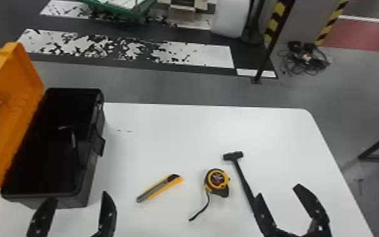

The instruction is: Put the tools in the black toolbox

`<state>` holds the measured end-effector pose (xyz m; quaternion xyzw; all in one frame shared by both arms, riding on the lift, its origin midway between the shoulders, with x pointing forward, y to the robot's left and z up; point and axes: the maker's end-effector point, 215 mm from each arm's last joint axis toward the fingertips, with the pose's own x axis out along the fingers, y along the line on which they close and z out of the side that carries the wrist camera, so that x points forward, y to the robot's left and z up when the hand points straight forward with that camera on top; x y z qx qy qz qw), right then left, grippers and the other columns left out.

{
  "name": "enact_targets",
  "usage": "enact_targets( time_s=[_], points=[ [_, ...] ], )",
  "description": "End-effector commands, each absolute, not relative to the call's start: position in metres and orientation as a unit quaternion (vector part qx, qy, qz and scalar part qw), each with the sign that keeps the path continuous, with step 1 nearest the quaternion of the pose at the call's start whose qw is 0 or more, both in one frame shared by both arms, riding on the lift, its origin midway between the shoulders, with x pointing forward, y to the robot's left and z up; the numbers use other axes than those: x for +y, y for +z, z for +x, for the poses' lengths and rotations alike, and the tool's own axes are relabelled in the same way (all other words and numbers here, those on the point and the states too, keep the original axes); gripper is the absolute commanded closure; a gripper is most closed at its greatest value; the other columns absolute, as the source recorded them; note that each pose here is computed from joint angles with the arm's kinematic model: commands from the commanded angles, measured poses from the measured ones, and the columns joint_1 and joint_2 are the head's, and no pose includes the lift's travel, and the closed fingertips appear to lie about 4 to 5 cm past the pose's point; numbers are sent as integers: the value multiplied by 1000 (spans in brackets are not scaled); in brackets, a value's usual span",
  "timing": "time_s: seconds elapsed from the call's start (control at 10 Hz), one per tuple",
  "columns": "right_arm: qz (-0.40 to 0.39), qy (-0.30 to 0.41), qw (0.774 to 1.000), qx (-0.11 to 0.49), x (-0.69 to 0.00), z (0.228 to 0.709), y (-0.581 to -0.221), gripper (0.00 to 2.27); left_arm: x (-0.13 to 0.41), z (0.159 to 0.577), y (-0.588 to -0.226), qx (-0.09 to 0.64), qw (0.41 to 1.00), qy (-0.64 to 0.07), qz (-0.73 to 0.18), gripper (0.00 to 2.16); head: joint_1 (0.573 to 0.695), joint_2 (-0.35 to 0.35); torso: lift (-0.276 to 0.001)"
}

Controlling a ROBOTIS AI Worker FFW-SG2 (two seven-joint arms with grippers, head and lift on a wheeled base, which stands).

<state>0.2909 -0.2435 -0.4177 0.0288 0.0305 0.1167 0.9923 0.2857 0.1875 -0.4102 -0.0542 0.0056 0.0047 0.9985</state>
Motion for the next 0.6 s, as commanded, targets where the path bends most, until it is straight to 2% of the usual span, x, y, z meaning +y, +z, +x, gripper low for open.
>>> enact_targets(
  time_s=[0.0, 0.5],
  points=[
    [24, 122, 992, 32, -241, 289, -418, 90, 184, 285, -410, 5, 999, 0, -51, 66, 695, -115, -39],
    [23, 123, 991, 44, -242, 288, -420, 93, 188, 284, -409, 7, 999, -6, -49, 70, 695, -121, -39]
  ],
)
